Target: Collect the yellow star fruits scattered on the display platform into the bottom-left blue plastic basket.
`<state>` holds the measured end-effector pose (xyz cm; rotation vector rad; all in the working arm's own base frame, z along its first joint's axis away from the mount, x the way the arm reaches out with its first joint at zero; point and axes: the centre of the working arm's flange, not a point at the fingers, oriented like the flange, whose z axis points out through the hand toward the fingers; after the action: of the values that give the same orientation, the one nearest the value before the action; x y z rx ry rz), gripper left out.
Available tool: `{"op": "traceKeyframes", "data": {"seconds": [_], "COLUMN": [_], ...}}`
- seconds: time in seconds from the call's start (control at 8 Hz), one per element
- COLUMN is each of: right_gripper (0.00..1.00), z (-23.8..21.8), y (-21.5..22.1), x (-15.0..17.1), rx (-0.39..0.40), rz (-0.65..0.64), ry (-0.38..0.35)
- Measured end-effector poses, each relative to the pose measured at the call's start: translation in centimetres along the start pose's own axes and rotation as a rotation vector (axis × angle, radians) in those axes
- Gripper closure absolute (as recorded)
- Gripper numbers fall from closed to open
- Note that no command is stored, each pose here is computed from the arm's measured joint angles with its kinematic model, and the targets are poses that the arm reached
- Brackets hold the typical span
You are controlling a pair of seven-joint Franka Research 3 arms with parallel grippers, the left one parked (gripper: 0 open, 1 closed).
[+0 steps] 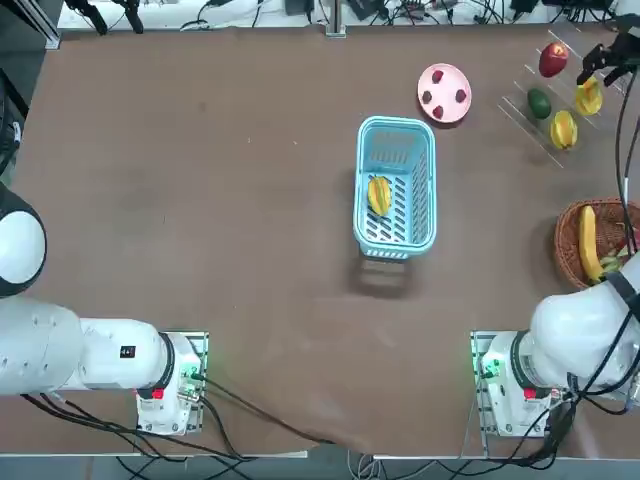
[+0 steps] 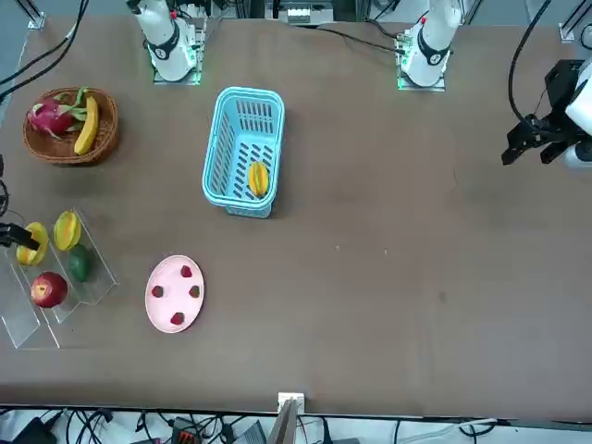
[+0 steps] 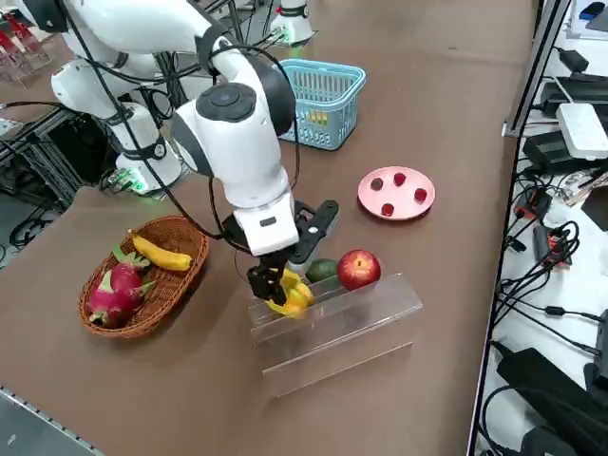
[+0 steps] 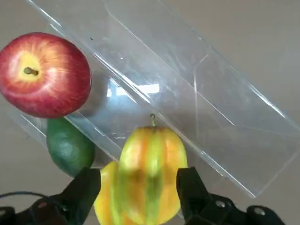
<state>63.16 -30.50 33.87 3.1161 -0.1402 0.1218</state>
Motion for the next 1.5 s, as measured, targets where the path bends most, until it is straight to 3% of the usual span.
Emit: {"op": "traceKeyframes", "data": {"seconds": [0.62, 0.75, 1.0, 1.12, 1.25, 1.38, 1.5], "right_gripper": [0.09, 0.16, 0.53, 0.55, 0.74, 0.82, 0.82], "z": [0.4, 0.5, 0.4, 0.3, 0.0, -0.3, -0.6], "y": [0.1, 0.1, 0.2, 0.3, 0.3, 0.4, 0.4], "x": [0.0, 0.1, 0.3, 0.5, 0.6, 0.8, 0.9], "rx": [-0.001, -0.002, -0.007, -0.009, -0.011, -0.014, -0.014], "rz": [0.001, 0.001, 0.002, 0.003, 0.002, 0.002, 0.001], "ry": [0.000, 0.003, 0.016, 0.020, 0.026, 0.032, 0.033]}}
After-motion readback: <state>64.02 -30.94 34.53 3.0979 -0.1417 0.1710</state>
